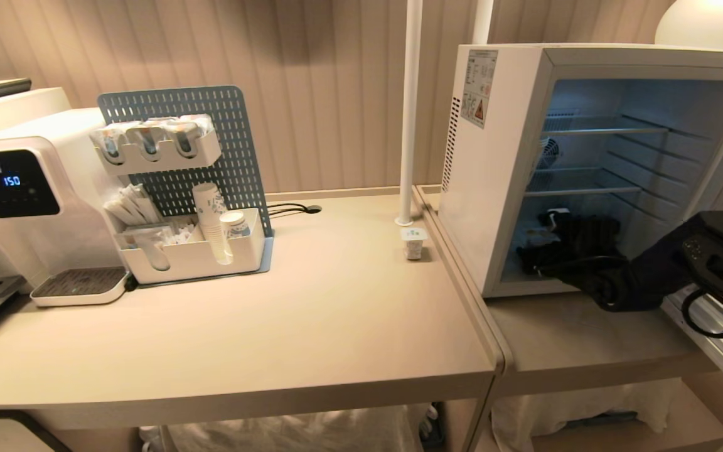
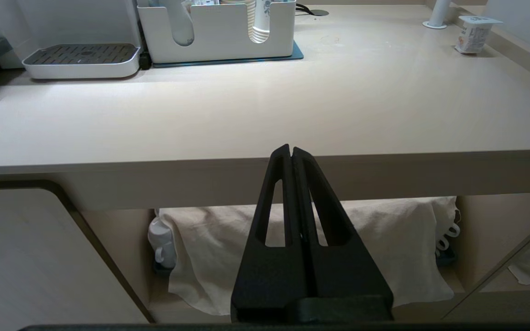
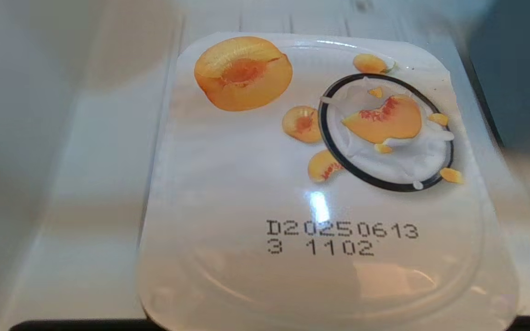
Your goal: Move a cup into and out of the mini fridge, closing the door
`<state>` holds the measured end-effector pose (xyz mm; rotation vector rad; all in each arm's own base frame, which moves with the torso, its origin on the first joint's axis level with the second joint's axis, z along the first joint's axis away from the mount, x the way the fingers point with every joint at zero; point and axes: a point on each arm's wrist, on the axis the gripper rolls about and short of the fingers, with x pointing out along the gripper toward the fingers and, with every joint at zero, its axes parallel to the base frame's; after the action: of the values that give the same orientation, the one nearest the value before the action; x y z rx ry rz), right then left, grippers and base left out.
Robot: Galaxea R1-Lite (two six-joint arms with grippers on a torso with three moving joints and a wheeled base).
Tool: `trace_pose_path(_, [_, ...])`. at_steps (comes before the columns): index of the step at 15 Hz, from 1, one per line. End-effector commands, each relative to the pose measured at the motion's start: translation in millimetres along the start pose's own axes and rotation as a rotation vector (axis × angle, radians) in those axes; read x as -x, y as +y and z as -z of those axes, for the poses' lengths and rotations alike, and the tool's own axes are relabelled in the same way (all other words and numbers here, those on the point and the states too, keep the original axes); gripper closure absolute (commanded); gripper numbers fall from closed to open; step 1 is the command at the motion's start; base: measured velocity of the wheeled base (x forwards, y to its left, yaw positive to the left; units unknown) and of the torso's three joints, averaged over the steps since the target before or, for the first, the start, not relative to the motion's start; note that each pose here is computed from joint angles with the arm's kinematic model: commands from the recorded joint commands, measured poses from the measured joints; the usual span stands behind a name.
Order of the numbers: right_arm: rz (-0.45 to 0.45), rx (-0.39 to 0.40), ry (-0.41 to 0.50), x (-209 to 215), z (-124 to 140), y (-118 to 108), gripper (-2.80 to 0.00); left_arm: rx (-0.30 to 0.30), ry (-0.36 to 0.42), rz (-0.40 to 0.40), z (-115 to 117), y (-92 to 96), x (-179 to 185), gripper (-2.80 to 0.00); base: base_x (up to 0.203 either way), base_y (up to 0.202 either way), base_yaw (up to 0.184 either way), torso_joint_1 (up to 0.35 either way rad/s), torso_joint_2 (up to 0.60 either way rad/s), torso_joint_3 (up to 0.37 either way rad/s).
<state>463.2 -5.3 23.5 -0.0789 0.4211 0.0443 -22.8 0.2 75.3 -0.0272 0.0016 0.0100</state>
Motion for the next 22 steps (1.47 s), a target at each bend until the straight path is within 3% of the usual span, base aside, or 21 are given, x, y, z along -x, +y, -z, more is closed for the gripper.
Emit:
trace_pose_path(1, [-0.006,0.004,-0.041,22,-3,1,0.00,0.000,0.003,-0.001,0,0.0,0,0.00,0.000,0.000,0.000,0.000,0.00,0.000])
trace_pose_path(4, [-0.006,0.004,-0.059,35,0,2,0.00,0.000,0.003,0.001,0,0.0,0,0.00,0.000,0.000,0.000,0.000,0.00,0.000])
trace_pose_path(8, [-0.021,0.001,-0.108,77,-16,2,0.00,0.000,0.003,0.001,0,0.0,0,0.00,0.000,0.000,0.000,0.000,0.00,0.000])
trace_pose_path(11, [-0.044,0.002,-0.145,132,-29,2,0.00,0.000,0.004,0.001,1,0.0,0,0.00,0.000,0.000,0.000,0.000,0.00,0.000])
trace_pose_path(16, [-0.051,-0.026,-0.217,234,-23,-10,0.00,0.000,0.003,0.001,0,0.0,0,0.00,0.000,0.000,0.000,0.000,0.00,0.000])
trace_pose_path(22, [-0.008,-0.007,-0.426,363,-9,-4,0.00,0.000,0.003,0.001,0,0.0,0,0.00,0.000,0.000,0.000,0.000,0.00,0.000])
